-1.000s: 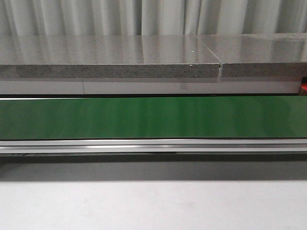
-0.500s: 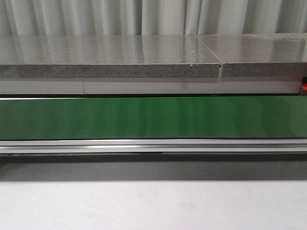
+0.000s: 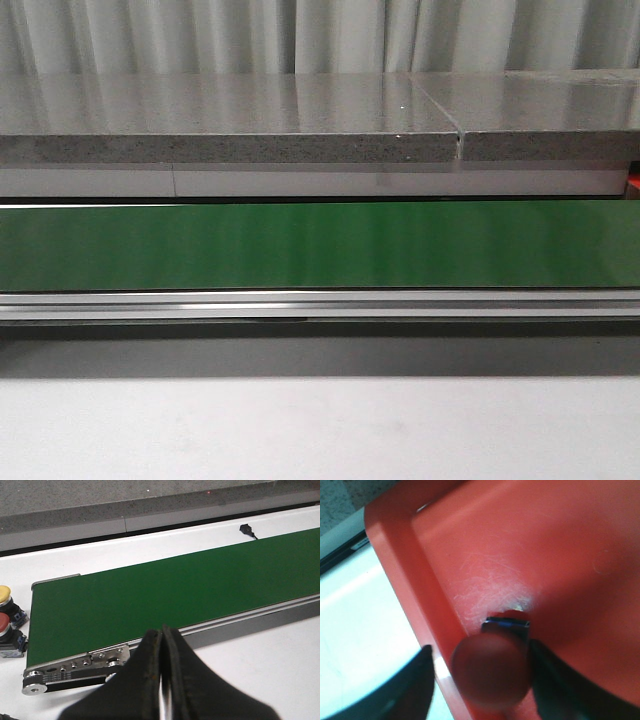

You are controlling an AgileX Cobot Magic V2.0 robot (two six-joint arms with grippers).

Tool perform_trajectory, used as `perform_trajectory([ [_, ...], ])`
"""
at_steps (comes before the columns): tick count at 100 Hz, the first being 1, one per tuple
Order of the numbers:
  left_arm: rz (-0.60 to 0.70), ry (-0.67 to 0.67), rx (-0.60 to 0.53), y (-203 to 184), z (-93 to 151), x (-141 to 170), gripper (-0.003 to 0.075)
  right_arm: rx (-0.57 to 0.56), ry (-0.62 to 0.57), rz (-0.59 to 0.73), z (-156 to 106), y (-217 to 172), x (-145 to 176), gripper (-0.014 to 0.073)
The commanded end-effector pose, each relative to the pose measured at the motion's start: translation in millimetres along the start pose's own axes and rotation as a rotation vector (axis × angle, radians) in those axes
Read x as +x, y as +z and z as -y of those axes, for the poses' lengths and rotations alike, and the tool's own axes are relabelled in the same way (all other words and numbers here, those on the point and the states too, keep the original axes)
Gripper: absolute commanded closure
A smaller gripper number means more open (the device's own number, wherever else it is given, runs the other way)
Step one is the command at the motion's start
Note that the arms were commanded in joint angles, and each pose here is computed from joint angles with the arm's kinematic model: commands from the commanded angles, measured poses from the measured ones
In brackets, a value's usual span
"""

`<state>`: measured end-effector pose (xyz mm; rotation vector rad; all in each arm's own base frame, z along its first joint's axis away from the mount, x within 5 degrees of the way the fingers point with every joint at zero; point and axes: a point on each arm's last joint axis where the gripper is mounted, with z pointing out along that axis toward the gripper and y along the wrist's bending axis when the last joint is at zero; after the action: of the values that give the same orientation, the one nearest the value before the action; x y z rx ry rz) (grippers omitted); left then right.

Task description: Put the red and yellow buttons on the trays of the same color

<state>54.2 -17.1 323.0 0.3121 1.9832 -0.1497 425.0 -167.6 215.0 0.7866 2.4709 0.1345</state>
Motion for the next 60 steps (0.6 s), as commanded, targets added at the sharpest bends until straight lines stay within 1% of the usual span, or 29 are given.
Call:
perform_trajectory([
  [1,0.097,-0.016,0.006,-4.0,0.2,-14.0,0.0741,-0.033,-0.007,0.129,-7.6,-33.7,-19.9,0.0039],
  [6,0.097,-0.016,0.006,-4.0,0.2,-14.0,0.0741,-0.032,-0.008,0.124,-7.6,-33.6,-19.4,0.0011],
  [25,0.097,-0.016,0.006,-4.0,0.2,-14.0,0.0741,-0.021,-0.066,0.129,-9.6,-42.1,-19.6,0.0013],
  [41,0.097,-0.016,0.006,-4.0,0.2,-14.0,0.0741,0.004,-0.175,0.175,-21.3,-65.4,-20.9,0.0013],
  [60,0.097,-0.016,0.006,-4.0,0.2,-14.0,0.0741,0.067,-0.373,0.236,-51.8,-99.0,-10.7,0.0013],
])
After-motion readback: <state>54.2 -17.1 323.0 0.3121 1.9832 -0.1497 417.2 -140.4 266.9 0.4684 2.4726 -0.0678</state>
